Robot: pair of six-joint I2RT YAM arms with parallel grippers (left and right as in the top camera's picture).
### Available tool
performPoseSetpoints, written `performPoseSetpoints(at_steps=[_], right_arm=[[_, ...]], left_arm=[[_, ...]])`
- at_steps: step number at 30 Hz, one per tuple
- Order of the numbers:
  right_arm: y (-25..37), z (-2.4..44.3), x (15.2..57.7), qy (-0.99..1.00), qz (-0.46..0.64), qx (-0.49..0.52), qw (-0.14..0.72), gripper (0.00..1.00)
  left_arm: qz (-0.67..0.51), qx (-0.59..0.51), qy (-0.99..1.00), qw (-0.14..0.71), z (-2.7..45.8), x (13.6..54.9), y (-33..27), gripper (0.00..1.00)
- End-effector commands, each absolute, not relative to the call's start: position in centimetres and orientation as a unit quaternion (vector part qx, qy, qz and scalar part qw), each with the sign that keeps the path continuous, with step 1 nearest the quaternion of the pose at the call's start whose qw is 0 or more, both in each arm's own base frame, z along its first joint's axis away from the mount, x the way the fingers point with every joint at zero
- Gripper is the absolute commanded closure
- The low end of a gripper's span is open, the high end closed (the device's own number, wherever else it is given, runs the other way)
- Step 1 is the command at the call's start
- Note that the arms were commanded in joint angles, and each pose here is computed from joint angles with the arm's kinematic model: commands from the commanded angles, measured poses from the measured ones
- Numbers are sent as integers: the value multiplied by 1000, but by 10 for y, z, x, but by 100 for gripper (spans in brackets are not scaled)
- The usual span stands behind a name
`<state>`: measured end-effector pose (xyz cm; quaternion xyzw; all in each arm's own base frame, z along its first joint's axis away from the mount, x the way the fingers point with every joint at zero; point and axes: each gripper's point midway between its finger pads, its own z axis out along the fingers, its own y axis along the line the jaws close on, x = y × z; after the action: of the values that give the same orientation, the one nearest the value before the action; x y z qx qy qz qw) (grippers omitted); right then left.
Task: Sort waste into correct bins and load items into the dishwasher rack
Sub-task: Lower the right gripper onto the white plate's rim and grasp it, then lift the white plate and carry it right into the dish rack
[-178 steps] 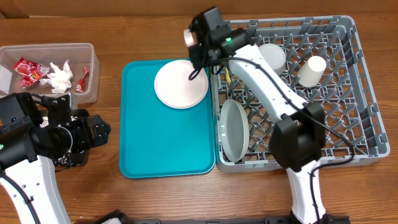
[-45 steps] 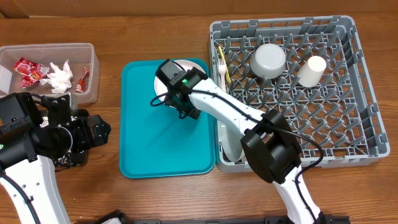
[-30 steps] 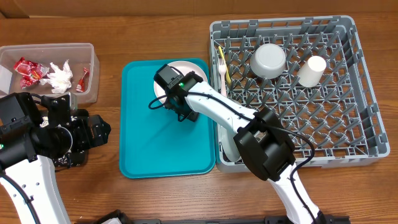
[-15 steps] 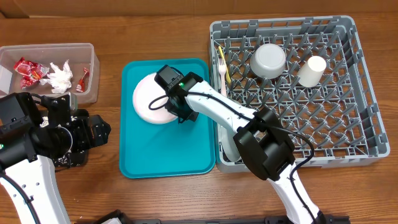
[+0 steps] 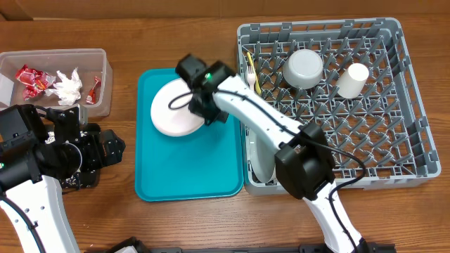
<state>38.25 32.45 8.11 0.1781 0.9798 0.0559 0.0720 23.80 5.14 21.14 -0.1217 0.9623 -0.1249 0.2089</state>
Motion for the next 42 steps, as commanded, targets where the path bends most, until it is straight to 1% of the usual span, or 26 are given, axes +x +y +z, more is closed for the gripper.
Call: performPoseSetpoints(at_steps=[1, 6, 12, 13, 18, 22, 26, 30, 33, 37, 42], right_arm=[[307, 141, 413, 971, 59, 173, 152, 96], [271, 232, 422, 957, 50, 150, 244, 96], [198, 321, 405, 930, 17, 176, 322, 96], [193, 332, 401, 933, 23, 153, 326, 96], [160, 383, 382, 920, 44, 130, 366, 96], [132, 407, 361, 912, 42, 128, 387, 96], [90, 407, 336, 910, 9, 159, 382, 96], [40, 385, 309, 906, -45, 224, 357, 96], [14, 365, 287, 908, -70, 248, 330, 96], [-7, 341, 263, 912, -94, 266, 297, 96], [-17, 304, 241, 918, -127, 278, 253, 96]], left_arm=[[-130, -119, 962, 208, 209, 239, 51, 0], [-130, -119, 962, 208, 209, 239, 51, 0], [-130, -119, 962, 208, 209, 239, 51, 0], [-130, -119, 962, 208, 209, 239, 51, 0], [-130, -119, 962, 208, 209, 239, 51, 0], [-130, -119, 962, 208, 209, 239, 51, 0], [-130, -119, 962, 208, 209, 239, 51, 0], [-130, -119, 962, 208, 209, 239, 51, 0], [-130, -119, 962, 208, 209, 239, 51, 0], [-129, -119, 962, 208, 209, 239, 51, 0], [-130, -119, 962, 208, 209, 239, 51, 0]])
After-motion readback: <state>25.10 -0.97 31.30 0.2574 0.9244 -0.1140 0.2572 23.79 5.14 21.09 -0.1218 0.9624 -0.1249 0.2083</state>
